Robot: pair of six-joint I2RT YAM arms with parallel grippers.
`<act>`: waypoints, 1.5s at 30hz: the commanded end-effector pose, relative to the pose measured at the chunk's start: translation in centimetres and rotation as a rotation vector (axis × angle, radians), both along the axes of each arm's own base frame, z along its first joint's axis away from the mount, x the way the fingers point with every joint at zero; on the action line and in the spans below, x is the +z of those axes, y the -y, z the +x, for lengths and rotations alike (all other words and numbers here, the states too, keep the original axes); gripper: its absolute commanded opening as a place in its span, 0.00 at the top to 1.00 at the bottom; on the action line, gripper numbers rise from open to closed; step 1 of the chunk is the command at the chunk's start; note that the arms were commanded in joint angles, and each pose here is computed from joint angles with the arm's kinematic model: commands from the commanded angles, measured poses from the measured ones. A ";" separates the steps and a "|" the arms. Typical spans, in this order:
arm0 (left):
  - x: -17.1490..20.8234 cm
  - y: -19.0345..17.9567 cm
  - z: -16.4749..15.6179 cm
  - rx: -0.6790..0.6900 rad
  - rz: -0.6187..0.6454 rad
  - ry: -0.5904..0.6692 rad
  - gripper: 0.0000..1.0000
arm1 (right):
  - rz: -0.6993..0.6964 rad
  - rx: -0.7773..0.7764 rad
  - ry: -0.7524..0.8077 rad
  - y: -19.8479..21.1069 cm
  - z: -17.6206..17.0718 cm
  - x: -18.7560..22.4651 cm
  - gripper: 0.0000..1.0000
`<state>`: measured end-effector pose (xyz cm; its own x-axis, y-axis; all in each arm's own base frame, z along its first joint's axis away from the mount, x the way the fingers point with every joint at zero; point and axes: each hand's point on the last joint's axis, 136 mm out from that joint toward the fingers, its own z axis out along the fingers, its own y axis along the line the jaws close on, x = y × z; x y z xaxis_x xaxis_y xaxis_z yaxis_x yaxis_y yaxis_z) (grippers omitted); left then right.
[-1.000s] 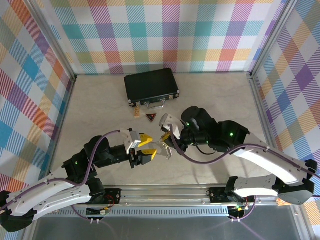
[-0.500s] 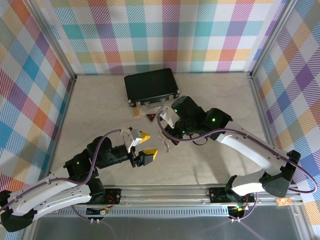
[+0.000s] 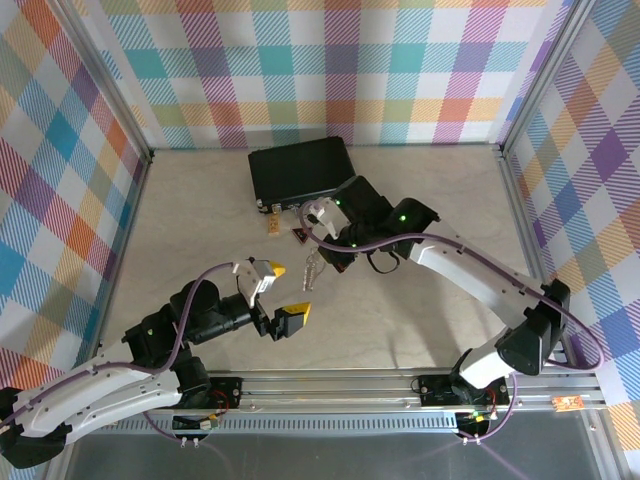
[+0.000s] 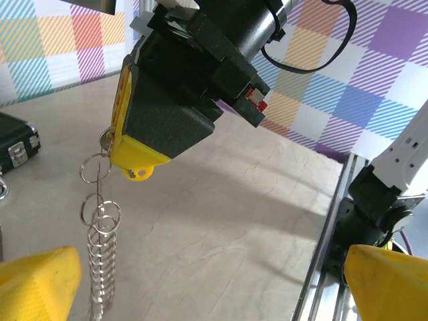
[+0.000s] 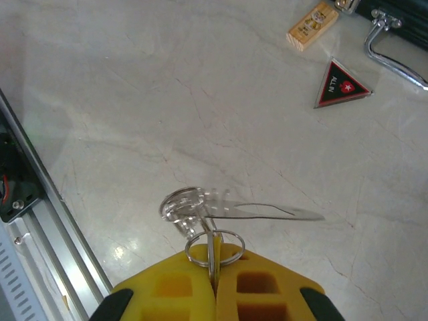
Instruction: Put the keys on the keyring
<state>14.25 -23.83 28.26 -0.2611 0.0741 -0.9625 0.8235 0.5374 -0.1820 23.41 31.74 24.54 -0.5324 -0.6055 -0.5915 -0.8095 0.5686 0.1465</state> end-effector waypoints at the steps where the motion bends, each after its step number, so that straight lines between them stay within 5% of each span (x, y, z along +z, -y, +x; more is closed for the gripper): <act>1: -1.0 -0.4 0.5 0.043 0.011 -0.019 0.00 | 0.052 -0.017 -0.005 -0.8 0.7 1.1 1.00; 45: -1.8 -0.8 1.4 0.102 -0.046 -0.008 0.00 | 0.070 -0.097 -0.153 -2.4 9.1 -4.3 1.00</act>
<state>15.43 -22.84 25.99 -0.2812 0.0297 -0.9592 0.7657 0.6095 -0.2056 32.13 33.78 19.55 -0.6740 -0.5220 -0.5228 -0.7143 0.6409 0.2811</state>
